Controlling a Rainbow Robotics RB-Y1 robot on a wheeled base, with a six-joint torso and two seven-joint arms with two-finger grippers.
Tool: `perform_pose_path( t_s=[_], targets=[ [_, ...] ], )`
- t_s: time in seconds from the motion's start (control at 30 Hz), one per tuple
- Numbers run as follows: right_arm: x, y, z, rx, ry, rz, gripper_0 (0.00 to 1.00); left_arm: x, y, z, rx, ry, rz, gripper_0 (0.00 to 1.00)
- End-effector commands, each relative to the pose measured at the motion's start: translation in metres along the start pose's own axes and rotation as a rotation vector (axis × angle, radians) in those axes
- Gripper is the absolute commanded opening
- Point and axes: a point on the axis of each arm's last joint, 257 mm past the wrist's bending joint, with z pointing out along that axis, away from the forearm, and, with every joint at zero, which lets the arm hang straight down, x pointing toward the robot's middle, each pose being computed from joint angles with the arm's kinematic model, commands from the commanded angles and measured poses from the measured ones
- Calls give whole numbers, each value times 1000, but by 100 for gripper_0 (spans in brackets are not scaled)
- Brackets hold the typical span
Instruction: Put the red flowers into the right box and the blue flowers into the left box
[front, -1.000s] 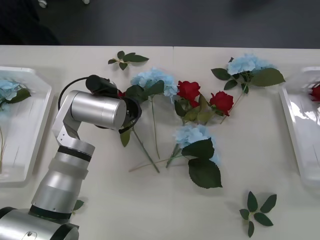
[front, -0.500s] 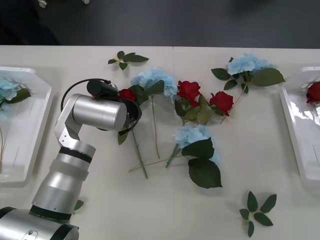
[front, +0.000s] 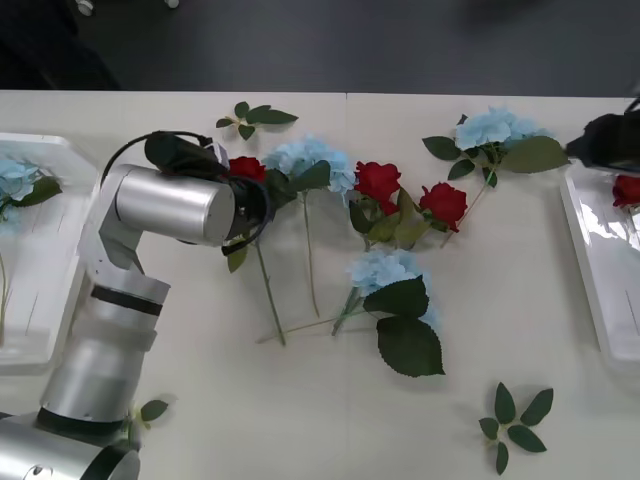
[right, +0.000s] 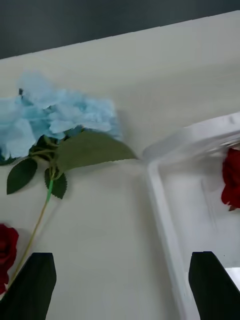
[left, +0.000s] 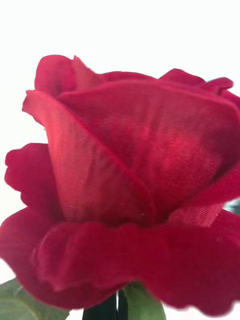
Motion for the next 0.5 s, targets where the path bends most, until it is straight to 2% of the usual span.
perform_pose_path(
  t_s=[0.03, 0.3, 0.5],
  targets=[
    [6, 57, 7, -38, -6, 87, 79, -33, -14, -36, 59, -46, 67, 0],
    [42, 123, 28, -60, 46, 165, 79, -38, -18, -82, 188, -39, 230, 0],
    [49, 134, 41, -36, 63, 250, 79, -31, -21, -115, 379, -56, 355, 0]
  ],
)
